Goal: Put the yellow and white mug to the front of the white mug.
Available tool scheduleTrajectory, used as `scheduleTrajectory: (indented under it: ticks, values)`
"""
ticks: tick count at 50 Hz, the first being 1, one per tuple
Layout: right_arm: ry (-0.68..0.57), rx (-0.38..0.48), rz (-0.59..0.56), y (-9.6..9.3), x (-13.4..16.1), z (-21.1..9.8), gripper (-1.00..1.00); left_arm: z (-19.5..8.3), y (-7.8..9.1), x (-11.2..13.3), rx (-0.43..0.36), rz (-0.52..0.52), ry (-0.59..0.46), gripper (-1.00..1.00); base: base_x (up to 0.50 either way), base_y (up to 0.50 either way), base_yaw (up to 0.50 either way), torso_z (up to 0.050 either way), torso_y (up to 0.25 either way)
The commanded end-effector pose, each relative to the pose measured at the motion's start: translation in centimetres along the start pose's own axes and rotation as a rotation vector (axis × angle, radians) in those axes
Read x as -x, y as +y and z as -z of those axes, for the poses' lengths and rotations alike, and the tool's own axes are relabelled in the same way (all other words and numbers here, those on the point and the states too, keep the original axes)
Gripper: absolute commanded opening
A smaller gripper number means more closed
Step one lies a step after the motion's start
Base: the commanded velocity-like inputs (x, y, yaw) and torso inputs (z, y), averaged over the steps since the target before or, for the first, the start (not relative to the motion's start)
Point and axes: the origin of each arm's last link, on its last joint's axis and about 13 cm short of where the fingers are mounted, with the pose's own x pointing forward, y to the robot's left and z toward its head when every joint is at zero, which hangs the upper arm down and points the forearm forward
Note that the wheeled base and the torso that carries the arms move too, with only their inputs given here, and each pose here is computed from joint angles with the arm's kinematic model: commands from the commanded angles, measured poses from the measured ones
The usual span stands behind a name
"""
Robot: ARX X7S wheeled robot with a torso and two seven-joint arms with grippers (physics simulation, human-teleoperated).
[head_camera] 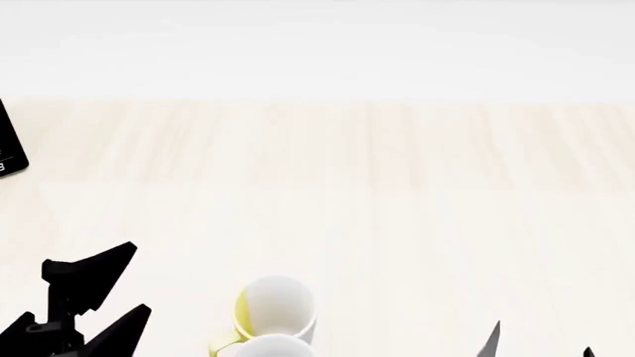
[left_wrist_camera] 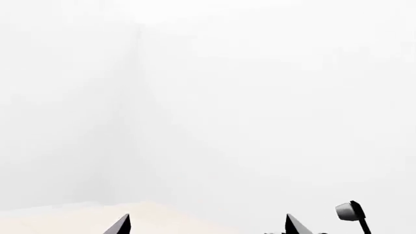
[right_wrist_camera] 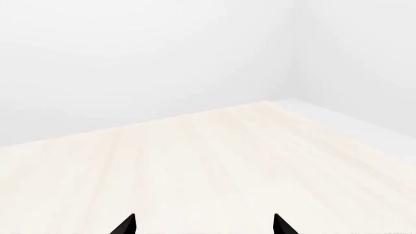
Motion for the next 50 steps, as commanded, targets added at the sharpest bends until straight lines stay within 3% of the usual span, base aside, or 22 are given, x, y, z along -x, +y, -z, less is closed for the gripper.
scheduleTrajectory:
  ticks: [1,7,18,21,22,24,28,29,32,38,42,45,46,48,49,50]
  values:
    - [0.0,0.0,-0.006,0.3,-0.2,0.4,1.0,-0.5,-1.9,0.9,-0.07,-0.064,-0.061,1.0,0.0,0.0,0.0,0.0,0.0]
    - [0.006,0.002,-0.008,0.3,-0.3,0.9,1.0,-0.2,-3.3,1.2,-0.113,-0.13,-0.101,1.0,0.0,0.0,0.0,0.0,0.0]
    - [-0.005,-0.003,-0.008,0.4,-0.3,0.7,1.0,-0.7,-5.9,1.4,-0.303,-0.342,-0.217,1.0,0.0,0.0,0.0,0.0,0.0]
    - [-0.01,-0.003,-0.006,0.4,-0.3,0.8,1.0,-1.0,-6.4,1.3,-0.273,-0.381,-0.246,1.0,0.0,0.0,0.0,0.0,0.0]
    - [-0.015,-0.001,-0.007,0.4,-0.3,0.9,1.0,-1.1,-6.7,1.2,-0.339,-0.423,-0.25,1.0,0.0,0.0,0.0,0.0,0.0]
    - [-0.024,-0.002,-0.007,0.3,-0.2,0.9,1.0,-1.2,-7.1,1.1,-0.329,-0.435,-0.27,1.0,0.0,0.0,0.0,0.0,0.0]
    - [-0.043,-0.006,-0.007,0.3,0.0,0.6,1.0,-1.5,-8.2,0.9,-0.406,-0.493,-0.28,1.0,0.0,0.0,0.0,0.0,0.0]
    - [-0.051,-0.005,-0.007,0.3,0.1,0.4,1.0,-1.6,-8.4,0.9,-0.383,-0.487,-0.298,1.0,0.0,0.0,0.0,0.0,0.0]
    - [-0.077,-0.008,-0.008,0.3,0.3,-0.1,1.0,-2.0,-9.5,0.8,-0.419,-0.582,-0.354,1.0,0.0,0.0,0.0,0.0,0.0]
    - [-0.111,-0.005,0.016,0.0,0.6,-0.3,1.0,-2.4,-10.3,1.0,-0.534,-0.694,-0.388,1.0,0.0,0.0,0.0,0.0,0.0]
    - [-0.149,0.0,0.047,-0.4,0.9,-0.5,1.0,-2.8,-11.2,1.2,-0.575,-0.696,-0.42,1.0,0.0,0.0,0.0,0.0,0.0]
    - [-0.183,0.009,0.055,-0.5,1.3,-0.8,1.0,-3.0,-11.5,1.4,-0.558,-0.717,-0.426,1.0,0.0,0.0,0.0,0.0,0.0]
    - [-0.203,0.018,0.057,-0.6,1.5,-1.0,1.0,-3.2,-11.6,1.4,-0.6,-0.744,-0.452,1.0,0.0,0.0,0.0,0.0,0.0]
    - [-0.214,0.018,0.057,-0.6,1.7,-1.2,1.0,-3.4,-11.8,1.5,-0.593,-0.75,-0.472,1.0,0.0,0.0,0.0,0.0,0.0]
    - [-0.216,0.014,0.059,-0.6,1.7,-1.2,1.0,-3.5,-12.0,1.5,-0.649,-0.784,-0.475,1.0,0.0,0.0,0.0,0.0,0.0]
    - [-0.219,0.013,0.06,-0.6,1.8,-1.2,1.0,-3.5,-12.1,1.5,-0.651,-0.786,-0.486,1.0,0.0,0.0,0.0,0.0,0.0]
